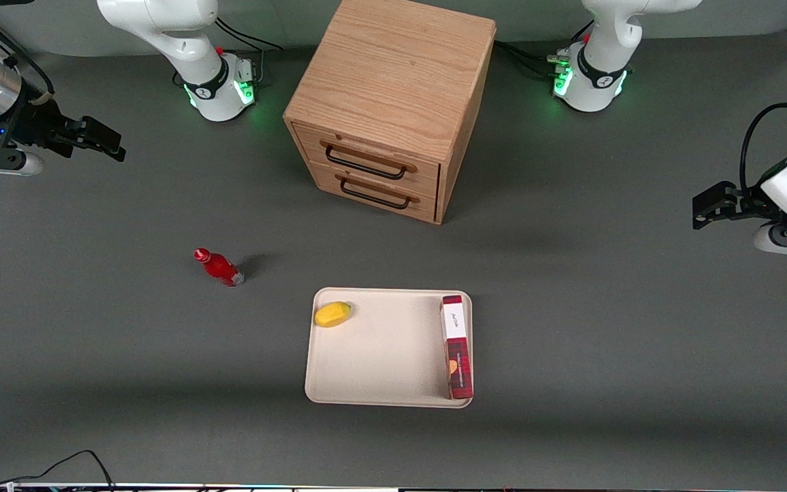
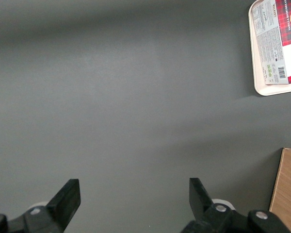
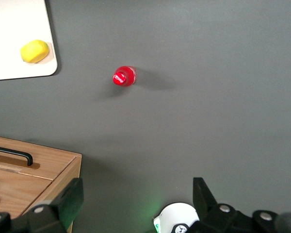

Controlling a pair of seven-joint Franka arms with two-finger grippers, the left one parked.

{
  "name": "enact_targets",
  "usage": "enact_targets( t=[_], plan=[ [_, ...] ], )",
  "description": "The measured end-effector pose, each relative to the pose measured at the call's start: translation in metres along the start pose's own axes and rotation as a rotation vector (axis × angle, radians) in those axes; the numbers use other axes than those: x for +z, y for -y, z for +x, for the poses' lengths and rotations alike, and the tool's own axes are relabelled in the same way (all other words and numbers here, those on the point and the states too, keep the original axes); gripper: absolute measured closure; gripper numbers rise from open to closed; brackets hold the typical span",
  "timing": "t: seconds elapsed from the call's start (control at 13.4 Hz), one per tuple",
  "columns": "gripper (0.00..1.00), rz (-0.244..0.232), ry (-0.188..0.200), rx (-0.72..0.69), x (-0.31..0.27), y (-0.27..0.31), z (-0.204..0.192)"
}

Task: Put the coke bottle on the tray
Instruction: 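Move the right gripper out from its rest pose toward the red bottle, then lower the open right gripper over the red bottle's neck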

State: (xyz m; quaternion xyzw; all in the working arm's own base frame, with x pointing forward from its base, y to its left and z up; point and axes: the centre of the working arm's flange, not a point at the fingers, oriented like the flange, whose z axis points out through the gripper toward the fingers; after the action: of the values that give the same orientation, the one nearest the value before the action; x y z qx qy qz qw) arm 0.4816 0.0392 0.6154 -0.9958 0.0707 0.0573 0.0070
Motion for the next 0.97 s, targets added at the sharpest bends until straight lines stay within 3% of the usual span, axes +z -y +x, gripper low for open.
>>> enact_targets(
  t=[0.37, 0.67, 0.82, 0.97],
  plan=[
    [0.0, 0.002, -0.004, 0.018, -0.007, 0.002, 0.001],
    [0.0, 0.006, -0.03, -0.009, -0.01, 0.018, 0.006],
    [0.0, 0.015, -0.041, -0.001, 0.015, 0.026, 0.033],
    [0.0, 0.027, -0.036, 0.034, 0.074, 0.033, 0.077]
  ],
)
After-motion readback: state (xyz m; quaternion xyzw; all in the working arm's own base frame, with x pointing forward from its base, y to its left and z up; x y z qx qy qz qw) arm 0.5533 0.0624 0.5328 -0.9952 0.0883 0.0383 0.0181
